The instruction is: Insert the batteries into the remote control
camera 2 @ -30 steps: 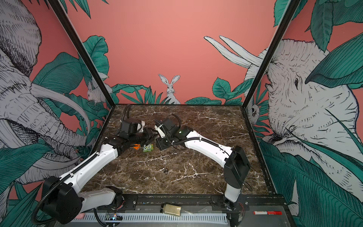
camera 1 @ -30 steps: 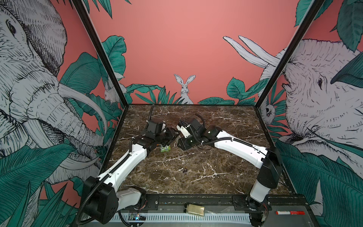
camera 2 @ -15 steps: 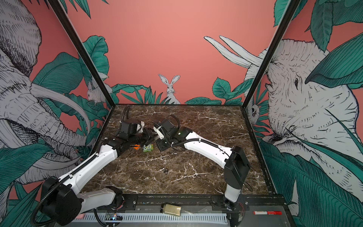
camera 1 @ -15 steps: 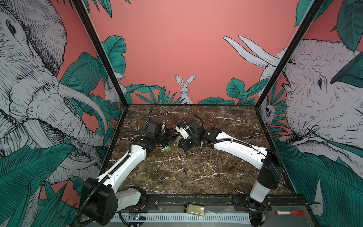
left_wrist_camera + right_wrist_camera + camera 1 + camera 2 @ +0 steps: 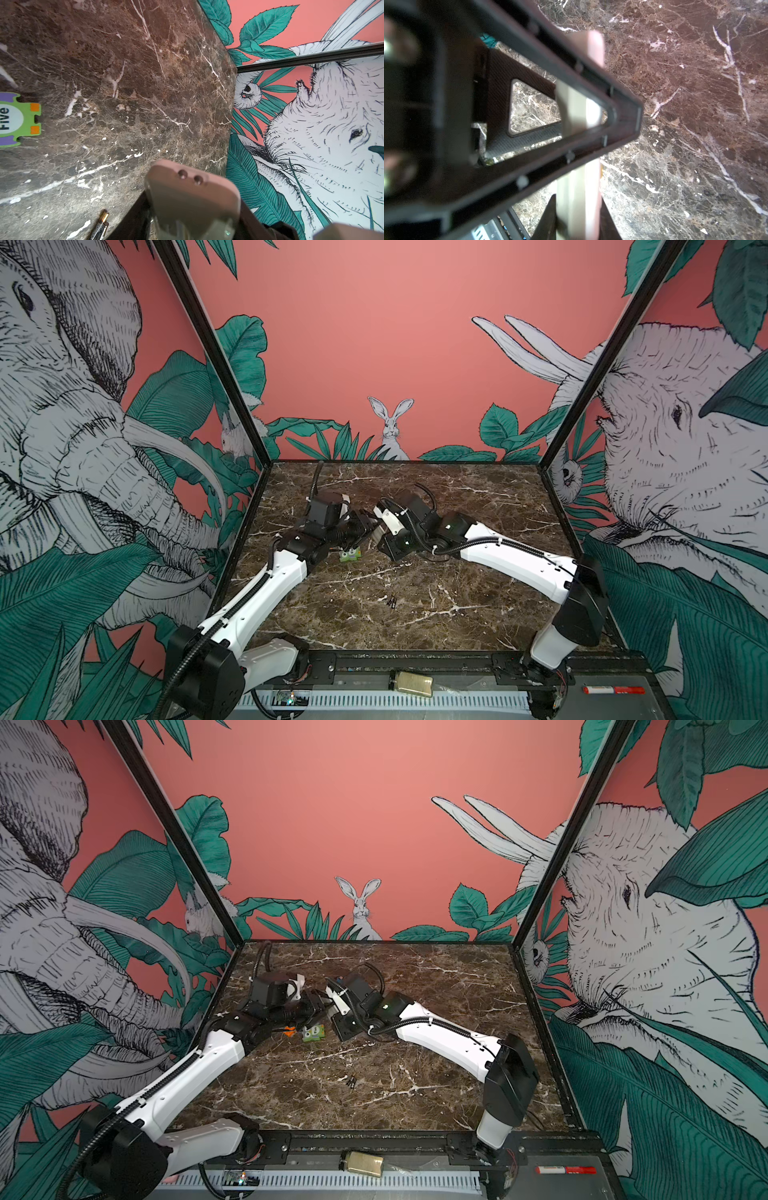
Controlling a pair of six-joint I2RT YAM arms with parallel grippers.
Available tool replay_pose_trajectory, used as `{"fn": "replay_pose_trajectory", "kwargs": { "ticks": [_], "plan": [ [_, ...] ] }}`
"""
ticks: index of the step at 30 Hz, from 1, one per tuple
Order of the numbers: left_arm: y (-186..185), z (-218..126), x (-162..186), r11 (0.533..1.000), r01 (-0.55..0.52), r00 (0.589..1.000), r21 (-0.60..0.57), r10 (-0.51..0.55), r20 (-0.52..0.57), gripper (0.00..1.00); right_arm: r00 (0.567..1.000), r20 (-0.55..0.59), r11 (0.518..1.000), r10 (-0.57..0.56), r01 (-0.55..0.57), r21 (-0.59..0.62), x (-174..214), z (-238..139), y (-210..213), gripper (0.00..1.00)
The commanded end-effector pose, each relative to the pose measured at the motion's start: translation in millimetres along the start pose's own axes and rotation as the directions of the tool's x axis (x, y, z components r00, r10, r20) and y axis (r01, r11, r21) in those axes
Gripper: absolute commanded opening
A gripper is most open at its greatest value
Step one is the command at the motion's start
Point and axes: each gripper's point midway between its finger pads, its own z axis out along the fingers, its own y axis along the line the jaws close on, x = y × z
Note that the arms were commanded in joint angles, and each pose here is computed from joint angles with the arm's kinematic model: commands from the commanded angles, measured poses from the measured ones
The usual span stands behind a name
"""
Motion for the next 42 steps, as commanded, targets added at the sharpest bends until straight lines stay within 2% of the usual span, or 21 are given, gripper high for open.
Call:
{"fn": "replay_pose_trajectory", "kwargs": {
  "ticks": [1, 6, 11, 19, 25, 30, 35, 42],
  "plan": [
    [-26.1, -16.1, 0.3, 0.991, -0.06, 0.998, 0.118, 0.056, 0.032, 0.67, 0.996, 0.064, 0.998, 0.065, -0.063, -0.026, -13.1, -13.3, -5.8, 0.0],
    [-36.1, -24.5, -0.9, 0.981, -0.103, 0.994, 0.163, 0.094, 0.06, 0.84, 0.993, 0.087, 0.996, 0.085, -0.081, -0.048, -14.6, -16.5, -8.0, 0.0],
    [-45.7, -24.6, -0.5, 0.973, -0.129, 0.991, 0.19, 0.122, 0.048, 0.88, 0.973, 0.183, 0.983, 0.14, -0.114, -0.144, -19.9, -30.0, -5.9, 0.0],
    [-66.5, -27.5, -1.8, 0.947, -0.185, 0.983, 0.263, 0.181, 0.039, 0.87, 0.937, 0.289, 0.96, 0.197, -0.124, -0.251, -27.9, -60.7, -11.0, 0.0],
    [-107.9, -31.5, 0.5, 0.877, -0.243, 0.965, 0.415, 0.263, 0.009, 0.86, 0.934, 0.295, 0.941, 0.204, -0.104, -0.323, -32.0, -73.2, -2.6, 0.0],
    [-131.9, -37.3, -0.6, 0.827, -0.26, 0.956, 0.499, 0.292, 0.014, 0.86, 0.906, 0.332, 0.906, 0.262, -0.112, -0.408, -42.2, -84.5, 2.8, 0.0],
    [-142.4, -41.3, -1.4, 0.805, -0.285, 0.947, 0.521, 0.32, 0.024, 0.85, 0.883, 0.36, 0.868, 0.301, -0.097, -0.487, -52.7, -96.4, 11.0, 0.0],
    [-146.7, -40.5, -3.9, 0.798, -0.286, 0.946, 0.53, 0.322, 0.026, 0.81, 0.884, 0.357, 0.832, 0.302, -0.062, -0.551, -59.9, -104.9, 23.5, 0.0]
  ]
}}
